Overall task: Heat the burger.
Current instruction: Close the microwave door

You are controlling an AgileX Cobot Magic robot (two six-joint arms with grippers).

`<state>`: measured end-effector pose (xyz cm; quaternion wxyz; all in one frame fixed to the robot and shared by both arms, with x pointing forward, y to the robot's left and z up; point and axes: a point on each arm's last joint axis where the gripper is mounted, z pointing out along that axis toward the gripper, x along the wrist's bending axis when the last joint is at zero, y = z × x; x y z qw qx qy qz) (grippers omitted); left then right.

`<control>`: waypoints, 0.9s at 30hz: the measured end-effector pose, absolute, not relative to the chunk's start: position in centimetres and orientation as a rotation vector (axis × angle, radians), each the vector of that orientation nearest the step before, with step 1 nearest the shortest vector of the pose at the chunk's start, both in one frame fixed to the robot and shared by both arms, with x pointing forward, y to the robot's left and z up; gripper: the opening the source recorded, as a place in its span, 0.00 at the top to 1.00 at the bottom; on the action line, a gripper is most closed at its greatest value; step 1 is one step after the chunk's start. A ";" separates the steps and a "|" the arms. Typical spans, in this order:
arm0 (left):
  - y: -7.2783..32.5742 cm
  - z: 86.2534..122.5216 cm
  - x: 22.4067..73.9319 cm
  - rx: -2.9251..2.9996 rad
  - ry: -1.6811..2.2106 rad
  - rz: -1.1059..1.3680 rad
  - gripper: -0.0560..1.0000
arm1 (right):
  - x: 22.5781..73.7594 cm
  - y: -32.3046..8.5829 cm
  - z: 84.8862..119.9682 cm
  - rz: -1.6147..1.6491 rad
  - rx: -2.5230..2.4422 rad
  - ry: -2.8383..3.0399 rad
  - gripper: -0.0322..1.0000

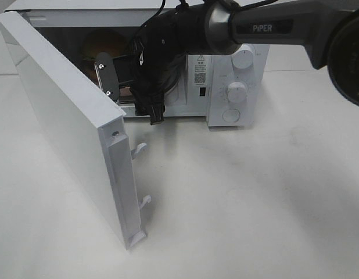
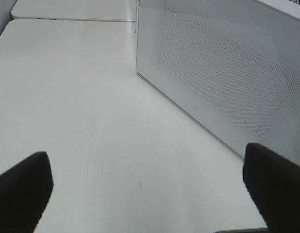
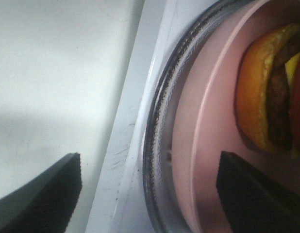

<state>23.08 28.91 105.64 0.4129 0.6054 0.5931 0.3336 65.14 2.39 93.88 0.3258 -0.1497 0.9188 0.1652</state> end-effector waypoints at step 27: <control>28.9 105.6 23.1 1.522 1.491 0.839 0.01 | 60.0 -3.2 98.0 0.442 -0.365 2.369 0.24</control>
